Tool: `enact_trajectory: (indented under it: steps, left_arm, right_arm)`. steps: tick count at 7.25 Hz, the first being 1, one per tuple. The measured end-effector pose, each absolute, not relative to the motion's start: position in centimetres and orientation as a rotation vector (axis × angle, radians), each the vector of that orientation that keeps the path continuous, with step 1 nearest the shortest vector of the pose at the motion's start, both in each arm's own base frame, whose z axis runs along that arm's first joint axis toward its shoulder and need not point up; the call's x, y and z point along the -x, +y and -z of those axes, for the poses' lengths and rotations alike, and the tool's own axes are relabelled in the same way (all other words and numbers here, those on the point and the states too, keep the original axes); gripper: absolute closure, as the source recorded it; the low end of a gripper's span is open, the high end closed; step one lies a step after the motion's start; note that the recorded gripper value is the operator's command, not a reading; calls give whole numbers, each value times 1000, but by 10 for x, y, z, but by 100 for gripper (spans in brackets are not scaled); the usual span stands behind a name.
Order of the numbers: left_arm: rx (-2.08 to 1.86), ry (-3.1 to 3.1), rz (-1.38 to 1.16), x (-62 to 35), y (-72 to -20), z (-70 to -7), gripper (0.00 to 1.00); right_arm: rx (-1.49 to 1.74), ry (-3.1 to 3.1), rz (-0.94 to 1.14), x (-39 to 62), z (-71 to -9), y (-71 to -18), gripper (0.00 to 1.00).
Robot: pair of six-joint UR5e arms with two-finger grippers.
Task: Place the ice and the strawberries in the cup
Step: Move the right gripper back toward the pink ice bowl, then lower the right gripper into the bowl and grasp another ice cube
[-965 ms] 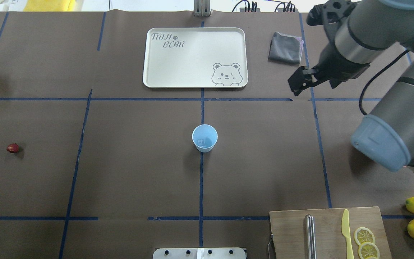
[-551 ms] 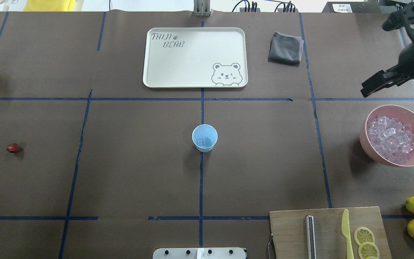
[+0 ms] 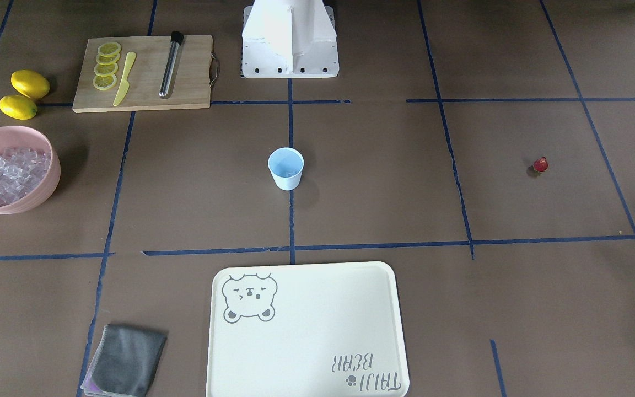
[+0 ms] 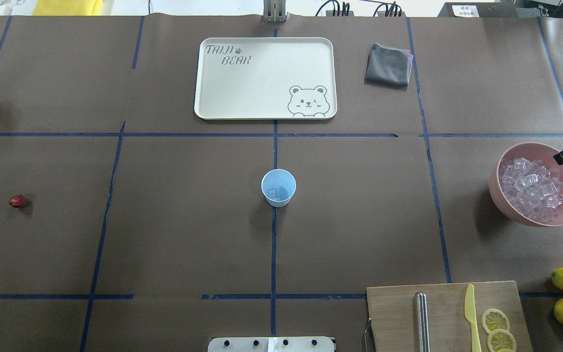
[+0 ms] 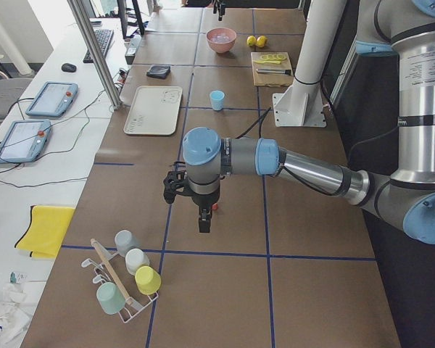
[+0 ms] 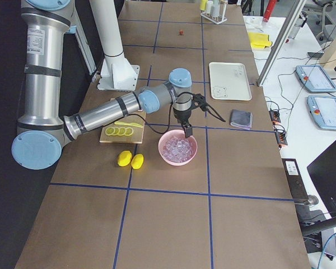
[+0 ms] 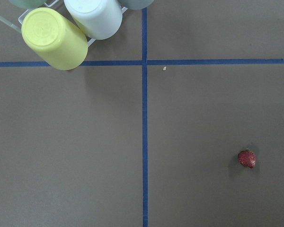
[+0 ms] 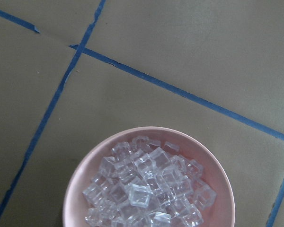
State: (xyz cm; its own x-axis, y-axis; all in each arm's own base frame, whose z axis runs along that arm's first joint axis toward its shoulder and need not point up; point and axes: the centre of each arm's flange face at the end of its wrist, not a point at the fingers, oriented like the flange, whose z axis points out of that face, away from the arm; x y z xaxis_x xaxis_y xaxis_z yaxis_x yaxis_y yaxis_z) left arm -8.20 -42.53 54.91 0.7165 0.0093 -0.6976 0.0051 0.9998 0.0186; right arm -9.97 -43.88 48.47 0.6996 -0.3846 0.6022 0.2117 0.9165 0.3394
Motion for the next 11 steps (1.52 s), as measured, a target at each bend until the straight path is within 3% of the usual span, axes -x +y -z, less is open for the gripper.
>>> enact_trajectory:
  steps: [3,11]
  left_arm:
    - [-13,772,-1,81,-426,-552,0]
    - [-9,771,2,82,-426,-553,0]
  right_arm:
    - [-199,-706,317,129,-531,-444,1]
    - [-142,-654,349,177,-546,-422,1]
